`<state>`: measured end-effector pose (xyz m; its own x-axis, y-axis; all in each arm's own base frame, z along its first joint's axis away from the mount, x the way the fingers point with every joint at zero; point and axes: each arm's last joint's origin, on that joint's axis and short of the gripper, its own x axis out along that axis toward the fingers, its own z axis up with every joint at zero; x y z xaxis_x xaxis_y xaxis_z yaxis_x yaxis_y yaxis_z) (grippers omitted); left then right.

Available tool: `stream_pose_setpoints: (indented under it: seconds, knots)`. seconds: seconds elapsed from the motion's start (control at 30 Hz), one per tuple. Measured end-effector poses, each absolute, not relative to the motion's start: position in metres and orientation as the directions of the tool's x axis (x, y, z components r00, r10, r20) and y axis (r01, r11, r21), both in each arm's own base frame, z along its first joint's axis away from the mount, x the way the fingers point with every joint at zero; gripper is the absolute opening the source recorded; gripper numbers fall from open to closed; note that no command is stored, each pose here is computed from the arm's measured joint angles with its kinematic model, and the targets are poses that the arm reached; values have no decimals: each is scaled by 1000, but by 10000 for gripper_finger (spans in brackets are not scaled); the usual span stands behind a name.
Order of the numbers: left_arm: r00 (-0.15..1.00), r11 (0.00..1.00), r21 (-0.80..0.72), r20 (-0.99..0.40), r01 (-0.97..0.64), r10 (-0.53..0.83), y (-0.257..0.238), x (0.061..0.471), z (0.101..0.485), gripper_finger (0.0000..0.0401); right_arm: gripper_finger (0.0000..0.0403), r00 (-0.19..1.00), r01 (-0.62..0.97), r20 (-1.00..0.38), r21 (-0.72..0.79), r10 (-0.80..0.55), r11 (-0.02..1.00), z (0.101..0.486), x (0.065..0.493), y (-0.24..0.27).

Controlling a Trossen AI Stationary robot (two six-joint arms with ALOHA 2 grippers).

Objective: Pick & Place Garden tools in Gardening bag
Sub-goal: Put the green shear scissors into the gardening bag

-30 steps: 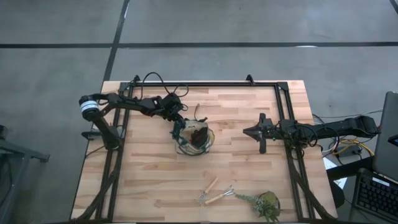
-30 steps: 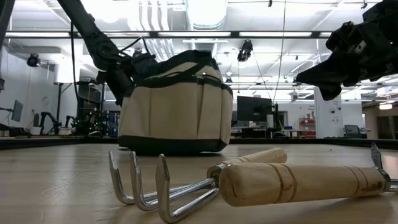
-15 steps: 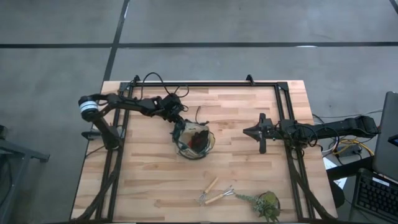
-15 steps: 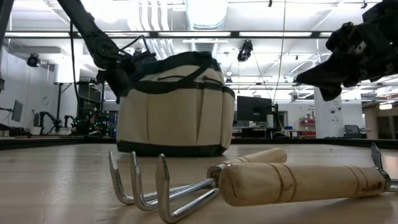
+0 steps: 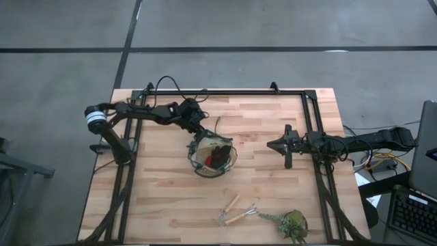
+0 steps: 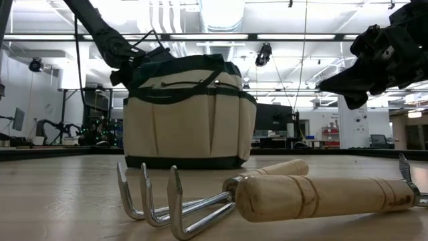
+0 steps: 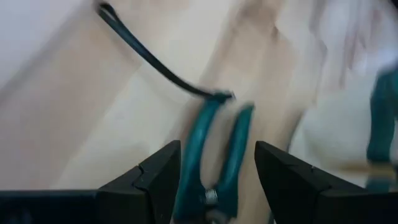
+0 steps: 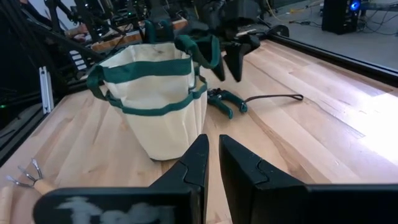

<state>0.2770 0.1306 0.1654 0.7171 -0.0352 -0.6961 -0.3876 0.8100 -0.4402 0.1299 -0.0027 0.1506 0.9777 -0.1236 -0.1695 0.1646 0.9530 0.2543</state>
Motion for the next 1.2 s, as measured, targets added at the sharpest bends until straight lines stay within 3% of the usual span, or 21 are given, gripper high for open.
stream_pose_setpoints:
  seconds: [0.17,0.27,0.37,0.53,0.77,1.2]
  knots:
    - [700,749,-394,-702,-533,128,145,278,175,209,34,978,164,-170,255,-123,953,151,130,-3]
    - [609,691,-267,-731,-671,309,149,275,173,209,34,978,165,-171,255,-123,953,150,130,-3]
    - [501,631,-165,-766,-758,403,151,269,170,209,34,977,165,-174,255,-123,953,150,130,-3]
    - [458,609,-180,-823,-773,337,142,266,164,209,34,977,166,-173,255,-124,953,150,130,-3]
    - [533,725,-256,-827,-640,178,115,278,164,209,34,977,165,-173,252,-124,953,150,130,-3]
    - [546,794,-238,-827,-560,137,106,281,164,209,34,977,165,-172,251,-124,954,150,130,-3]
